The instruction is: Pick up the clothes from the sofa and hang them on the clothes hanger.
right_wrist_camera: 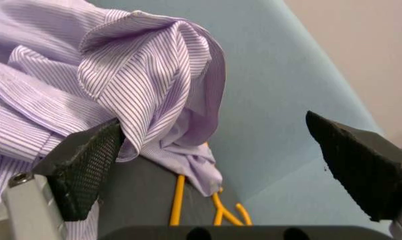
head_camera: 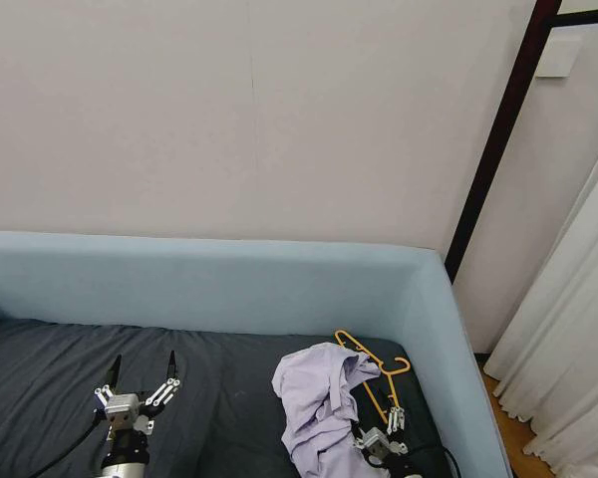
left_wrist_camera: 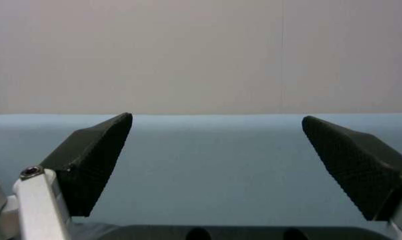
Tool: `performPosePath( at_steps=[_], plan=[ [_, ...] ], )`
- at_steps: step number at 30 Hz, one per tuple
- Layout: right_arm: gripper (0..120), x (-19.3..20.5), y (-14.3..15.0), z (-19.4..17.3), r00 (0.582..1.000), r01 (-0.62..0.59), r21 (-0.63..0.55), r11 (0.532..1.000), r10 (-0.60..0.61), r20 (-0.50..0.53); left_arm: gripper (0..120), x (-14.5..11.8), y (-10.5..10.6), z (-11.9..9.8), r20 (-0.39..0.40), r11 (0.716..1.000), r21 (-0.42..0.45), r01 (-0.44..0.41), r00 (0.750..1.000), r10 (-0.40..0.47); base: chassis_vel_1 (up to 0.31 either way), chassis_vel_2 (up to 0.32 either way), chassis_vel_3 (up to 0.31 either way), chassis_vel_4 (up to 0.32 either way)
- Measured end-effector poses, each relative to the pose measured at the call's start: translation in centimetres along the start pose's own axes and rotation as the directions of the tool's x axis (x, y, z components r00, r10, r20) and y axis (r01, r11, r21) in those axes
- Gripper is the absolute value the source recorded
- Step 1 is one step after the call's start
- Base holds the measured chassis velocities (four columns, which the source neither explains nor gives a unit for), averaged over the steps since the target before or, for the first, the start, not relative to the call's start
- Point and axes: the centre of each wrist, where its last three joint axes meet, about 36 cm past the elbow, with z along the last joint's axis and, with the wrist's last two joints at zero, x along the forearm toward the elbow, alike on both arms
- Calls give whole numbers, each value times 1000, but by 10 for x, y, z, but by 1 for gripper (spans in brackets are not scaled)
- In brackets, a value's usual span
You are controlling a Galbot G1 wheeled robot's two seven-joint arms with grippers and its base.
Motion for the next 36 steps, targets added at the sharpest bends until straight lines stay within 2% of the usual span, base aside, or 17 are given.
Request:
performPosePath(
  at_steps=[5, 8, 11, 14, 23, 34, 36],
  plan=[
    [100, -6, -7, 9, 1000, 25, 124, 992, -25, 4, 100, 0, 1, 0, 1, 1000, -1, -2, 1000, 2, 0, 0, 0, 0],
    [100, -6, -14, 9, 999, 48, 134, 990, -45, -24, 100, -1, 2, 0, 1, 1000, -4, -2, 1000, 2, 0, 0, 0, 0],
    [100, -6, -22, 8, 996, 67, 116, 991, -60, -60, 100, -1, 2, -1, 1, 1000, -5, -2, 1000, 2, 0, 0, 0, 0],
    [100, -10, -24, 8, 997, 63, 108, 992, -58, -50, 100, -1, 2, 0, 1, 1000, -3, -1, 1000, 1, 0, 0, 0, 0],
    [100, -18, -8, -1, 991, 83, 40, 996, -87, 104, 100, -2, 0, 1, -2, 1000, -2, 4, 1000, -4, 0, 0, 0, 0],
    [100, -30, -3, -3, 986, 73, 4, 997, -73, 148, 100, 2, -1, 4, -12, 1000, -2, 13, 1000, -13, 0, 0, 0, 0],
    [96, -30, -2, -5, 984, 73, -16, 997, -69, 165, 100, 2, -1, 4, -12, 1000, -2, 14, 1000, -14, 0, 0, 0, 0]
  ],
)
